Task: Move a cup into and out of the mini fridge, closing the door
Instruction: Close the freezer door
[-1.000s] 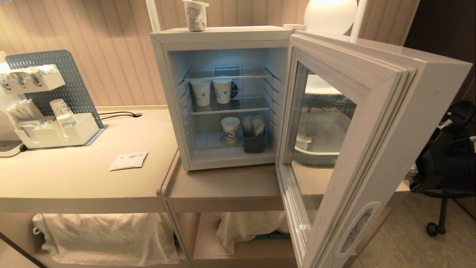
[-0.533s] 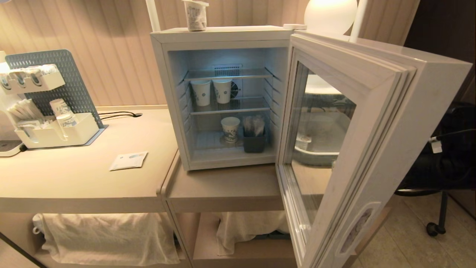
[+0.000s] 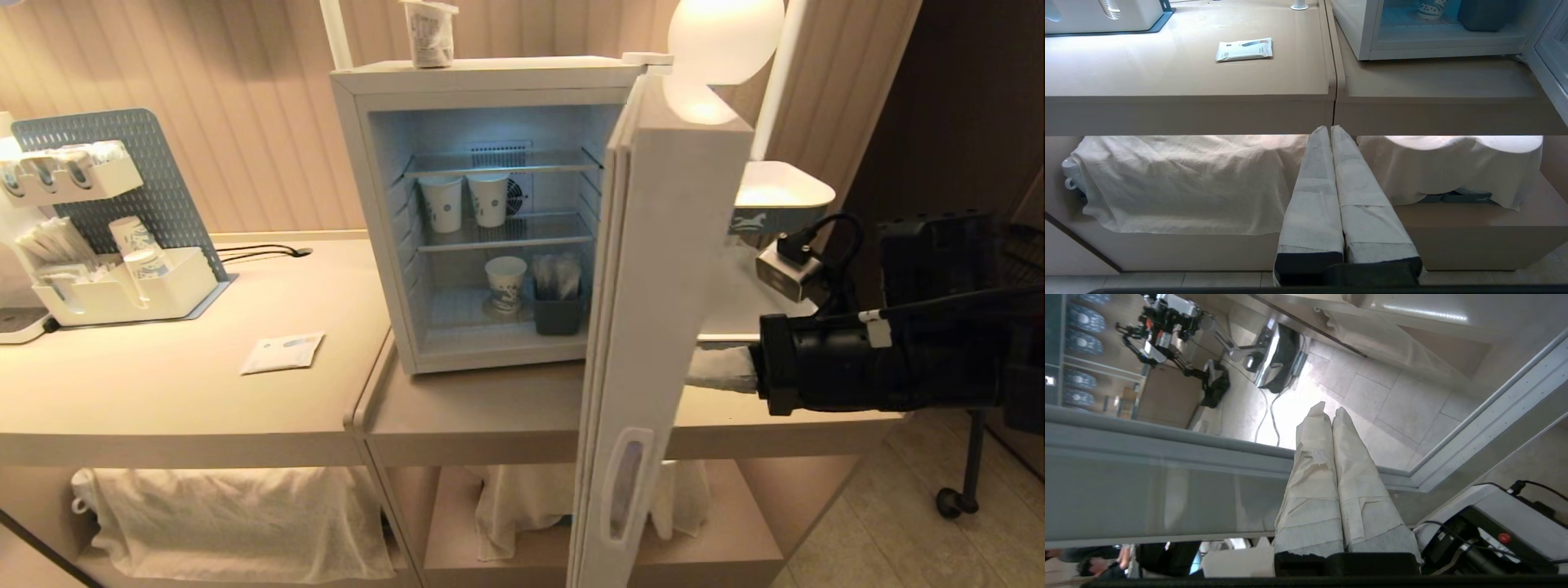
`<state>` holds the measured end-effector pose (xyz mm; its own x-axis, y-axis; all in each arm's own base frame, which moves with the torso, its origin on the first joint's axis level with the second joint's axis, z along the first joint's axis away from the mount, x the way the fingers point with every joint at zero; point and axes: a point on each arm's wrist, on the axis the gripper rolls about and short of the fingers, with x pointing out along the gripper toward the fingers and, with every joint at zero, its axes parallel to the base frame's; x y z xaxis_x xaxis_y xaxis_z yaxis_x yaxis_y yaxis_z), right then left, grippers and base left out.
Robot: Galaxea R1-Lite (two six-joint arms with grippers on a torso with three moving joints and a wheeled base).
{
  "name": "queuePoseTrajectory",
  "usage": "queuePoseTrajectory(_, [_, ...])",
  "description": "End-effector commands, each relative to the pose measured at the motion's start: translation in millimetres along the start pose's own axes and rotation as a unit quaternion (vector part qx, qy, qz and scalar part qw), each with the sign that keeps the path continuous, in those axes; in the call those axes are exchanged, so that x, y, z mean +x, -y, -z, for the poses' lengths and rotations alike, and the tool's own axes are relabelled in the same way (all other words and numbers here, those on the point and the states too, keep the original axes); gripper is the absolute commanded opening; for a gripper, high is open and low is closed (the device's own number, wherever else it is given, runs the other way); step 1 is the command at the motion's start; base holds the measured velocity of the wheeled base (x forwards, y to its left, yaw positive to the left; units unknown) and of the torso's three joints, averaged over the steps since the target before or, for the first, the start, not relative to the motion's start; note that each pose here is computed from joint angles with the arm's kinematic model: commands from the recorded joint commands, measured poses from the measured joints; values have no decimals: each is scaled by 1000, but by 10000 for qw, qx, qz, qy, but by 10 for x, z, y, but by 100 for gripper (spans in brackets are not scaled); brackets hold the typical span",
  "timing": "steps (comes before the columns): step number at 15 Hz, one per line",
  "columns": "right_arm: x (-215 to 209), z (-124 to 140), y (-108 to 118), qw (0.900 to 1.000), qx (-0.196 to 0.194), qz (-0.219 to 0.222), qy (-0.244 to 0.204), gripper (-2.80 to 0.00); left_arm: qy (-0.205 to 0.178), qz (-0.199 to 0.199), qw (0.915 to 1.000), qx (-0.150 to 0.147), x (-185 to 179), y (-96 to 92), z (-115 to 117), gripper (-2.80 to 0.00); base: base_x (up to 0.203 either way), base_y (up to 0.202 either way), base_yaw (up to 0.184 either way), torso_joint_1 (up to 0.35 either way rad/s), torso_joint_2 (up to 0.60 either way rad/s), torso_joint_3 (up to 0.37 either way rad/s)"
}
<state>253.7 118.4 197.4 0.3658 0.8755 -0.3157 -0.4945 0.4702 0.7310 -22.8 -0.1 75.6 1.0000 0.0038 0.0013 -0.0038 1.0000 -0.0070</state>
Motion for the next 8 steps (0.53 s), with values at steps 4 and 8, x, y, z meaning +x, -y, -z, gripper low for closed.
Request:
queuePoseTrajectory(4, [277, -15, -165, 9998, -202, 50, -57, -280, -6, -4, 10000, -3, 1, 0, -1, -280, 0, 0, 0, 0, 0, 0])
queuePoseTrajectory(8, [584, -73, -229, 9976, -392, 522, 221, -280, -6, -4, 10000, -11, 1, 0, -1, -280, 0, 0, 0, 0, 0, 0])
